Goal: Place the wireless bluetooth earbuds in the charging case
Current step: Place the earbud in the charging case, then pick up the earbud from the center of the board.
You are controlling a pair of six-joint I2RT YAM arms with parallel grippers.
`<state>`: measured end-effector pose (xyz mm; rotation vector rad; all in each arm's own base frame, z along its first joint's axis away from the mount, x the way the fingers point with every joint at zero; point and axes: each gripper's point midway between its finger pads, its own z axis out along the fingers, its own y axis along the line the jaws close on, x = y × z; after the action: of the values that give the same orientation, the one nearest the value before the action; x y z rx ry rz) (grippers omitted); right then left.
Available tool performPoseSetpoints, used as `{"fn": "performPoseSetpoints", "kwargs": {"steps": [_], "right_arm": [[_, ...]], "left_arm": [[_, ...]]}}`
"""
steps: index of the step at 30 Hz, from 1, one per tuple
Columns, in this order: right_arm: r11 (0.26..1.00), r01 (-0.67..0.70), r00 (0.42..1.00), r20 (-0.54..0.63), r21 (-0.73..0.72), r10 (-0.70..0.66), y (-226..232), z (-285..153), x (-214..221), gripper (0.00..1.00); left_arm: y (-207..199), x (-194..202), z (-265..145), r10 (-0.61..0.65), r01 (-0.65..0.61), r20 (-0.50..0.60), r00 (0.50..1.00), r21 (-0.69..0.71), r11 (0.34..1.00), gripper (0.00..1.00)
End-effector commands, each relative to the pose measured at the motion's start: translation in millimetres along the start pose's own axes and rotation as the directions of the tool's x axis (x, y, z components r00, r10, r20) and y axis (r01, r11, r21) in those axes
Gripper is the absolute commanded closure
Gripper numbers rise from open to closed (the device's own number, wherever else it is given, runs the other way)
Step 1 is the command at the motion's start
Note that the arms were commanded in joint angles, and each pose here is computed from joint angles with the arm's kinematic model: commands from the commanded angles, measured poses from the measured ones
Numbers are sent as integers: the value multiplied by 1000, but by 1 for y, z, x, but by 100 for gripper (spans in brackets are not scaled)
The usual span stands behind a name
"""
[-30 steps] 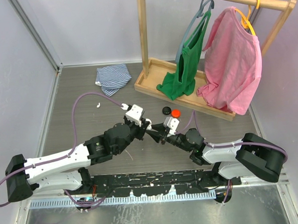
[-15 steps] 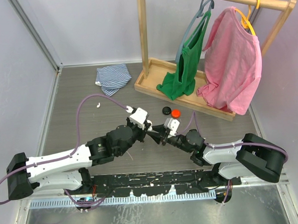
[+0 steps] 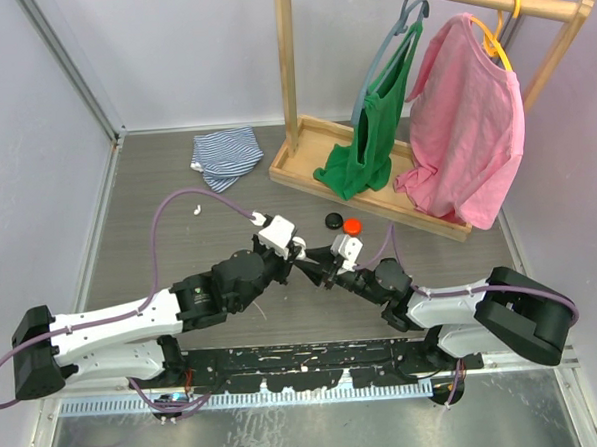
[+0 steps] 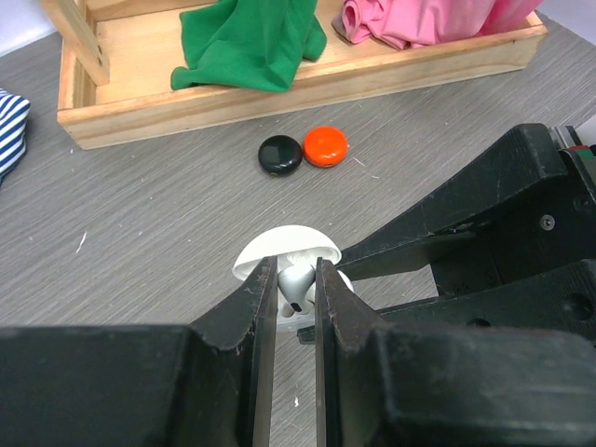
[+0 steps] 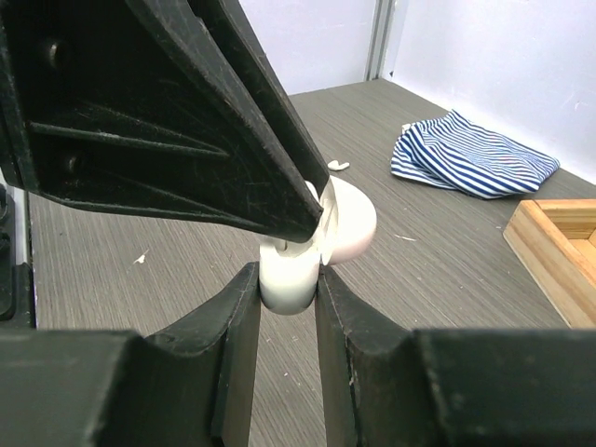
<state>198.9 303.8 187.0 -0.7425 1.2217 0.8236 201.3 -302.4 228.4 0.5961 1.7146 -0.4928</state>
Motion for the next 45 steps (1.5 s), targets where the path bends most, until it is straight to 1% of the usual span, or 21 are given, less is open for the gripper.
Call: {"fn": "performPoseSetpoints", "kwargs": {"steps": [1,3,8,14,17,20,26,31,37,42,43,45], "right_arm": [[1000,0,993,119,27,-3,-5,2,-33,99],[1000,1,993,120,27,-4,-5,2,-34,99],[1000,0,993,118,31,-3,-6,2,-33,99],[999,-1,994,110,32,-3,-6,3,-30,99],[999,0,994,105,36,-4,-7,3,-28,99],[999,1,995,100,41,-5,-8,3,-26,99],[998,4,997,80,63,-9,-12,3,-19,99],[996,5,998,66,85,-10,-16,0,-13,99],[995,14,999,48,99,-18,-19,0,-6,99],[993,23,999,35,119,-27,-22,0,-2,99],[992,24,999,32,120,-28,-23,0,-1,99],[992,27,999,29,125,-31,-24,-1,0,99]], "left_arm": [[-7,-7,1,-5,5,22,1000,24,1000,82],[-10,-8,2,-10,9,22,1000,37,999,80],[-10,-13,1,-29,28,32,999,35,999,68],[0,-24,-6,-82,83,60,995,-6,997,54],[4,-30,-11,-111,113,71,991,-17,993,49],[12,-35,-16,-138,142,74,988,-58,988,45],[45,-33,-25,-177,186,61,982,-222,957,30],[86,-13,-27,-269,256,19,963,-376,891,22],[138,21,-31,-428,350,-14,904,-549,759,20],[183,51,-31,-515,358,-35,857,-678,642,20],[186,53,-29,-528,362,-38,849,-684,633,20],[206,62,-25,-553,364,-32,833,-721,590,20]]}}
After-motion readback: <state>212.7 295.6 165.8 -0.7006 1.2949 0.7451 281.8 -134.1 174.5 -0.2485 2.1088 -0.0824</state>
